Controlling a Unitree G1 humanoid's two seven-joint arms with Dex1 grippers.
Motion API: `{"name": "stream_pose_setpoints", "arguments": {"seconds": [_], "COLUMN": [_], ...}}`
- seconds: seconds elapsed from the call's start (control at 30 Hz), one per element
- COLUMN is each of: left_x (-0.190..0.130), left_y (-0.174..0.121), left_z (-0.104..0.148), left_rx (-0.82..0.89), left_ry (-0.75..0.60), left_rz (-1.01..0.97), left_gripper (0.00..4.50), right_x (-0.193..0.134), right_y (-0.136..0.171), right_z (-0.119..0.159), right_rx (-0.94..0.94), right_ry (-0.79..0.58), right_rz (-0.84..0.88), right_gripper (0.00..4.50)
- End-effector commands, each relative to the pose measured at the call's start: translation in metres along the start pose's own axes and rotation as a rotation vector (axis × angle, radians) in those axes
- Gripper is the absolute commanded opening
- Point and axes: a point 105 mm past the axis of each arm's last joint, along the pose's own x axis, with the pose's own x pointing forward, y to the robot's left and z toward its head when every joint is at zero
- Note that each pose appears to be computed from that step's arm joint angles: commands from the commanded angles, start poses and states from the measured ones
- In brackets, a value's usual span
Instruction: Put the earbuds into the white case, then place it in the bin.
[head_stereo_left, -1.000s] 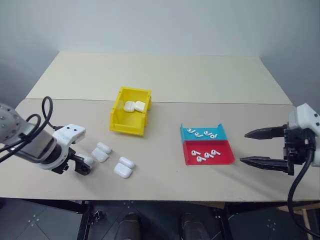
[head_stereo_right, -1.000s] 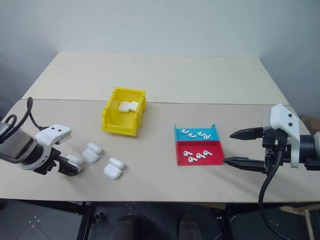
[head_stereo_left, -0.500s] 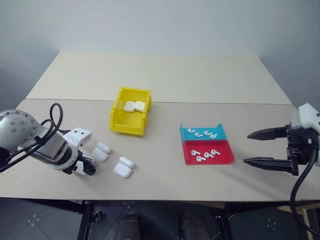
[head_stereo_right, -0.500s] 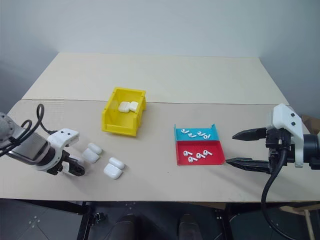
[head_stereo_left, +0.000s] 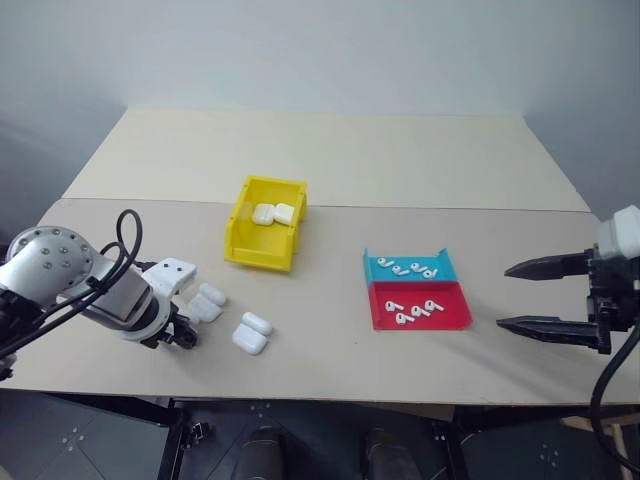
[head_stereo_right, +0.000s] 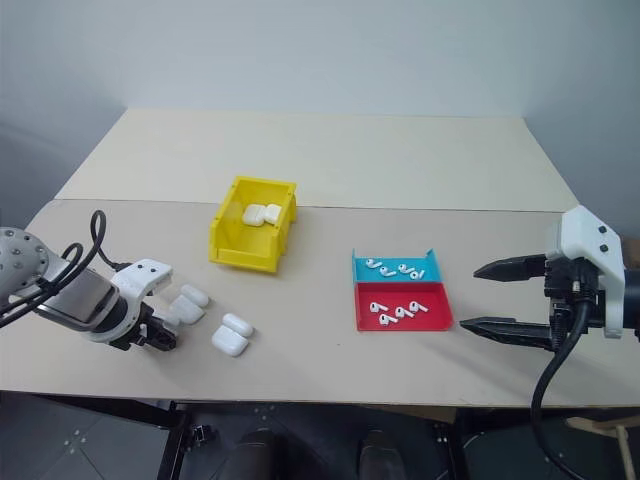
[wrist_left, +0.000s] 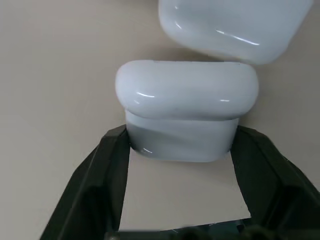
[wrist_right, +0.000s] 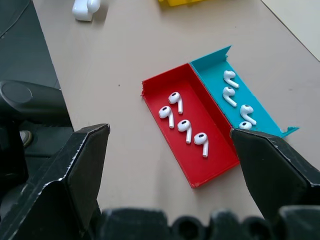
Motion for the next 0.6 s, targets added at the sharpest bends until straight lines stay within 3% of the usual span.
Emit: {"name": "stream_pose_setpoints", "arguments": {"seconds": [0.03, 0.4, 0.5, 0.6], "left_x": [-0.010, -0.086, -0.111, -0.128], "left_y": [0.011, 0.024, 0.016, -0.004], "left_z": [0.003, -0.011, -0.001, 0.021], "left_rx": [-0.024, 0.045, 0.066, 0.151], "left_ry": [-0.051, -0.219, -0.338, -0.606], "left_rz": [0.058, 0.082, 0.021, -0.036], "left_gripper": [2.77, 2.77, 2.77, 2.77], "right_x": [-0.003, 0.025, 0.031, 0.037], "right_y": [0.000, -0.009, -0.012, -0.014], "right_z": [0.008, 0.003, 0.001, 0.000], "right_rx": [-0.045, -0.077, -0.092, -0.111], "right_ry": [-0.018, -0.120, -0.138, -0.151], "right_rz": [-0.021, -0.022, -0.022, -0.016], "right_gripper": [4.50, 4.50, 4.50, 4.50]}}
